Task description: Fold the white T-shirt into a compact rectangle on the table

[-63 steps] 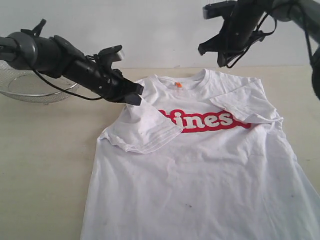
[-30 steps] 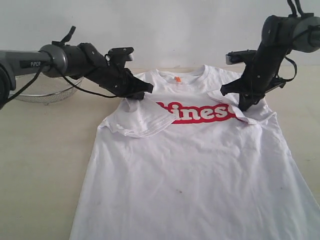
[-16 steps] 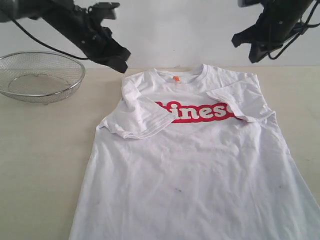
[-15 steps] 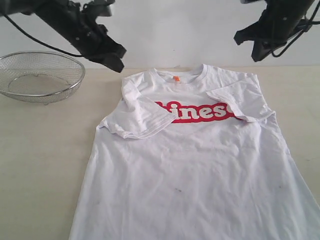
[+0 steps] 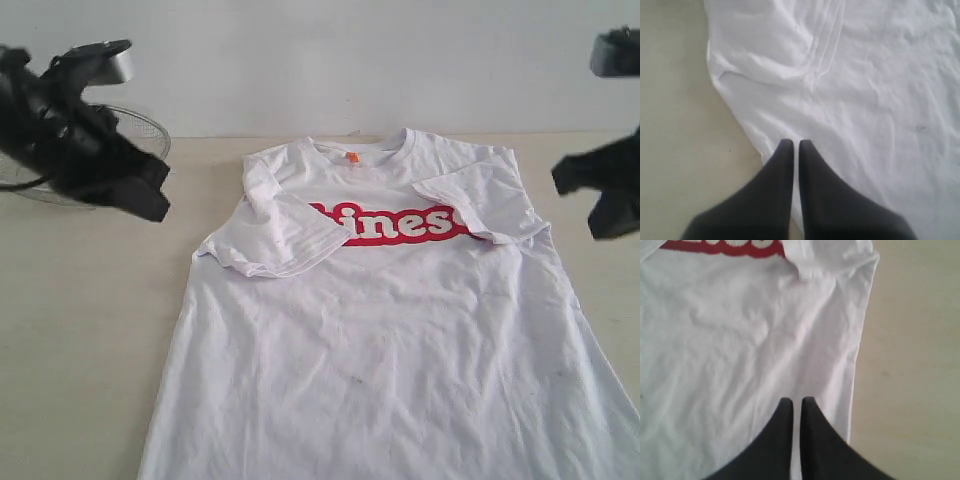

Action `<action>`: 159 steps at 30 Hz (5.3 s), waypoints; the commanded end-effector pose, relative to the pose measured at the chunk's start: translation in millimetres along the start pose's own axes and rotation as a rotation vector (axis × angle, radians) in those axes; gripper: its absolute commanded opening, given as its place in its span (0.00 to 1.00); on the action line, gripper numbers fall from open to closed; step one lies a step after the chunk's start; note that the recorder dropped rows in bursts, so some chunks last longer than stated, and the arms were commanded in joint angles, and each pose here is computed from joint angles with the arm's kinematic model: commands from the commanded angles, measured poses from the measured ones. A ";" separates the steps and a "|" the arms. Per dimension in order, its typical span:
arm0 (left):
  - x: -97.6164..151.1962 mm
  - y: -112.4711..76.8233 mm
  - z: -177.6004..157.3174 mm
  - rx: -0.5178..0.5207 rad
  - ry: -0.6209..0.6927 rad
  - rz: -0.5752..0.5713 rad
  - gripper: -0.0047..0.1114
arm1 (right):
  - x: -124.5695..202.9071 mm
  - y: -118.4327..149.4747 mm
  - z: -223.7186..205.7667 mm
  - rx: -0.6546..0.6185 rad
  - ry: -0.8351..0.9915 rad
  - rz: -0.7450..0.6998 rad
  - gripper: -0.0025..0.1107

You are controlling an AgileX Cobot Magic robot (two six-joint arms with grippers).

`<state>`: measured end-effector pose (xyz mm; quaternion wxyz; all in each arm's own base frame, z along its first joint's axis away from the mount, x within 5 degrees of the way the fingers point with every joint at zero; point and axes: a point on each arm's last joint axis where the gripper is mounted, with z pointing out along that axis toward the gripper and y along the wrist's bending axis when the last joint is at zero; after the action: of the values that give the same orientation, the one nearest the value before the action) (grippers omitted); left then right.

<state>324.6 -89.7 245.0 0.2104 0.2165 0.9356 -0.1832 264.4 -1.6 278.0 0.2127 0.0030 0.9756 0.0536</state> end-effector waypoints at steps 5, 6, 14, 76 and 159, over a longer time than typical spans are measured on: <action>128.5 -16.7 1.1 -0.105 -0.148 -0.332 0.08 | 100.5 -6.0 39.5 0.028 0.043 0.099 0.02; 142.4 -18.7 3.7 -0.100 -0.127 -0.361 0.08 | 109.1 -7.0 45.6 0.032 0.057 0.112 0.02; 171.1 -27.8 18.5 0.000 -0.081 -0.495 0.08 | 123.8 -8.3 54.6 0.039 0.075 0.146 0.02; 161.5 -27.4 46.5 0.141 -0.172 -0.323 0.08 | 143.7 -79.3 81.2 -0.051 0.643 0.369 0.55; 124.9 -18.6 38.6 0.081 -0.273 -0.232 0.08 | -146.3 -87.1 128.7 -0.272 -0.350 0.199 0.02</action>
<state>220.1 -80.4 153.8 0.2959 0.0980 0.9101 -0.2730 439.2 -76.0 210.1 0.3597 0.0797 0.9081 0.1989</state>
